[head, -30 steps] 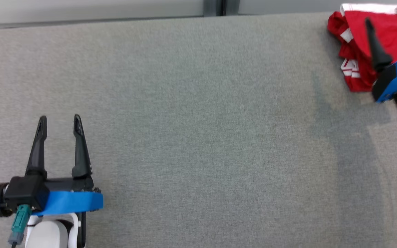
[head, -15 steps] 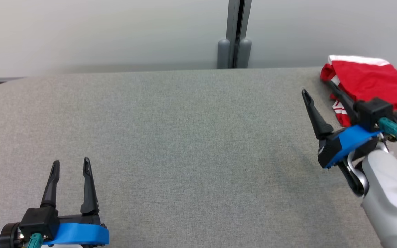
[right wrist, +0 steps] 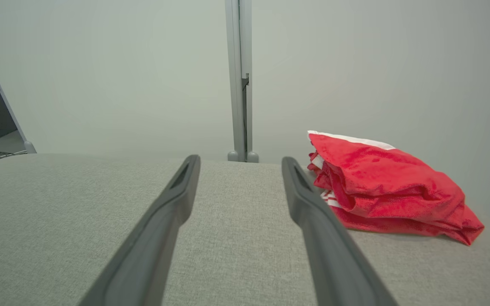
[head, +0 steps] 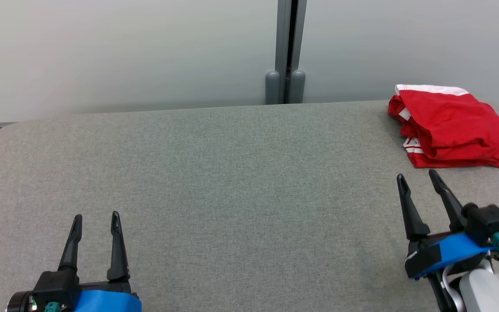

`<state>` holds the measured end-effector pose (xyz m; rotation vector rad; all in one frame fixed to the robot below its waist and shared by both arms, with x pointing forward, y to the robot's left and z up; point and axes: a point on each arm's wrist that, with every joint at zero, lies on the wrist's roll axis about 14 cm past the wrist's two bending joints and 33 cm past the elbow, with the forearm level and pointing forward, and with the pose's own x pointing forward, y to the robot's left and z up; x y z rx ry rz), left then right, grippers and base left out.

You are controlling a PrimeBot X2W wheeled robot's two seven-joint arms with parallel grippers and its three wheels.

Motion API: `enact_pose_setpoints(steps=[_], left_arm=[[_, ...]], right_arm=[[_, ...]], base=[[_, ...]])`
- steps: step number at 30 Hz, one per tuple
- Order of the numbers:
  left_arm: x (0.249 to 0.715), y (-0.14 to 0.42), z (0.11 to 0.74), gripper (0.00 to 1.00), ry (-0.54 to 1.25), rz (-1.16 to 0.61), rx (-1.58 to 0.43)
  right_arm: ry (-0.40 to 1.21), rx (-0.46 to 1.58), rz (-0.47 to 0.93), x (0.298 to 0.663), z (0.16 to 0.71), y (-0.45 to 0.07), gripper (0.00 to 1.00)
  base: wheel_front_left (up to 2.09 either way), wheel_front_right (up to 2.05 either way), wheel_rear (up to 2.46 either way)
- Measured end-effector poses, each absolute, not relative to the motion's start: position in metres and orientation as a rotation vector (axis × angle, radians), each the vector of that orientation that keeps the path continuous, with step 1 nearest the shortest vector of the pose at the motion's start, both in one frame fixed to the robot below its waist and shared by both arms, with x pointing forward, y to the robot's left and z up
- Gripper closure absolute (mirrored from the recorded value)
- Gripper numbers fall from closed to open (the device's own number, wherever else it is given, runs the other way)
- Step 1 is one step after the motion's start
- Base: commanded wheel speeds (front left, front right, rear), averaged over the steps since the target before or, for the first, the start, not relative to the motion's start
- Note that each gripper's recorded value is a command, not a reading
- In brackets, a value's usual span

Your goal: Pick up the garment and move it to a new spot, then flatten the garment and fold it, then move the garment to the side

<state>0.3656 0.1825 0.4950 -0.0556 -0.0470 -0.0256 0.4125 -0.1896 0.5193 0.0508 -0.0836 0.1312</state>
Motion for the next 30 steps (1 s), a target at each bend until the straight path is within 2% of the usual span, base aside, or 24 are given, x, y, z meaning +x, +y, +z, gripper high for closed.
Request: enact_pose_setpoints(steps=[11, 30], left_arm=[[0.365, 0.185, 0.495, 0.00, -0.045, -0.027, -0.046], [0.365, 0.188, 0.500, 0.00, -0.061, -0.009, -0.057]], right_arm=[[-0.086, 0.081, 0.109, 0.389, 0.519, -0.173, 0.00], [-0.080, 0.078, 0.082, 0.383, 0.524, -0.175, 0.00]], base=[[0.00, 0.00, 0.00], [0.00, 0.00, 0.00]])
